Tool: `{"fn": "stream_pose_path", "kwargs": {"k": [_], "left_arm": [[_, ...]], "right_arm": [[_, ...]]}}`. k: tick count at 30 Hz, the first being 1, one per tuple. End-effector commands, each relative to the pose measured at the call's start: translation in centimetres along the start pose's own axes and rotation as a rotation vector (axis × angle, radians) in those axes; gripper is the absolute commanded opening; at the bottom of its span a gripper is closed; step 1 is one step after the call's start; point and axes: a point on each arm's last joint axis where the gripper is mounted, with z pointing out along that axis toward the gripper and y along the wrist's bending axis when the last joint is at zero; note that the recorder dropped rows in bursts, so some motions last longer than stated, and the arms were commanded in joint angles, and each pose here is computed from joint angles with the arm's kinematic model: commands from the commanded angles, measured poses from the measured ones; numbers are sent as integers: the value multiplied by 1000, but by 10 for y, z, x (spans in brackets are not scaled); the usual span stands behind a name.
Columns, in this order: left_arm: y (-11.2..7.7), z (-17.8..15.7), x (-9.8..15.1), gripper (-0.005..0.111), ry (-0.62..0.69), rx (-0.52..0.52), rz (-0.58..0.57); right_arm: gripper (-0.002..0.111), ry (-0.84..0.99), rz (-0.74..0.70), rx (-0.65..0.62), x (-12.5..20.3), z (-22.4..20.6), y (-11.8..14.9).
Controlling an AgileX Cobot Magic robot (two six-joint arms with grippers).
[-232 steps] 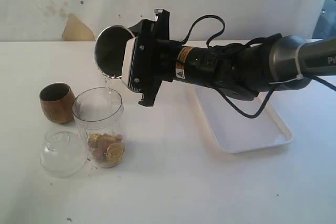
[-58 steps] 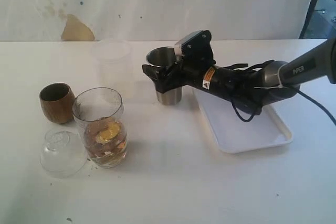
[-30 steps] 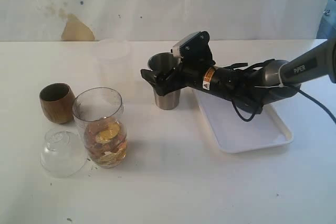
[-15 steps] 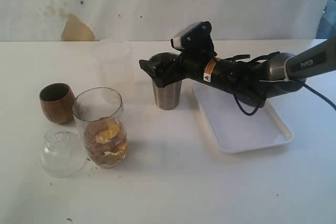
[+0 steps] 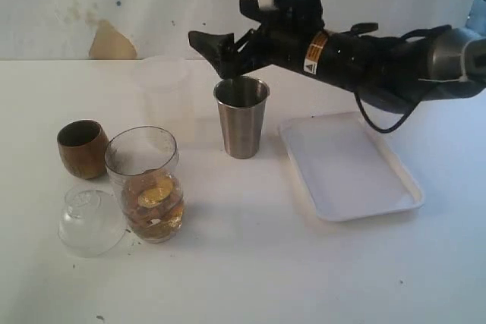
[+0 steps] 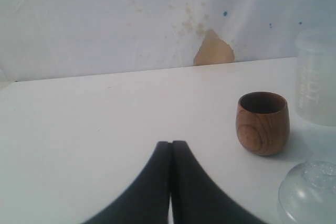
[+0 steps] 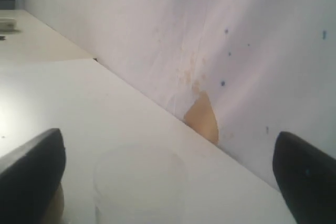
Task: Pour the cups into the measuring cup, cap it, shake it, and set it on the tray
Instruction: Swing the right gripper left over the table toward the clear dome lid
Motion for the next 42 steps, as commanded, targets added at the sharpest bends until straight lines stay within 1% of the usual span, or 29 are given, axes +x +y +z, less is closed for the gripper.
{"fn": "stream_pose_path", "kwargs": {"k": [1,5,7,10,13,17,20,22,24,26,28,33,35,36,37,38,40,42], "left_arm": [[0,0,1,0,-11,-5,6],[0,0,1,0,-11,-5,6],[0,0,1,0,-11,-5,6],[0,0,1,0,-11,-5,6],[0,0,1,0,-11,-5,6],[0,0,1,0,-11,-5,6],[0,0,1,0,-11,-5,6],[0,0,1,0,-11,-5,6],[0,0,1,0,-11,-5,6],[0,0,1,0,-11,-5,6],[0,0,1,0,-11,-5,6],[0,0,1,0,-11,-5,6],[0,0,1,0,-11,-5,6],[0,0,1,0,-11,-5,6],[0,0,1,0,-11,-5,6],[0,0,1,0,-11,-5,6],[0,0,1,0,-11,-5,6],[0,0,1,0,-11,-5,6]], "right_arm": [[103,-48,-33,-57,-40,-11,9],[103,-50,16,-132,-69,-22,21],[103,-29,12,-173,-79,-28,27],[103,-3,-55,-227,-92,-36,37],[102,36,-26,-276,-104,-47,45],[92,40,-33,-366,-123,-63,56],[78,36,-19,-437,-131,-72,63],[70,42,7,-474,-134,-75,68],[65,43,62,-518,-136,-78,71],[65,41,124,-589,-138,-81,77],[65,42,127,-599,-138,-81,78],[64,95,118,-652,-140,-82,94],[60,139,136,-694,-138,-80,106],[57,166,115,-726,-137,-78,115],[55,206,69,-728,-135,-76,123],[54,241,18,-699,-132,-72,128],[54,250,4,-573,-134,-59,142],[54,246,-3,-482,-137,-49,154]]}}
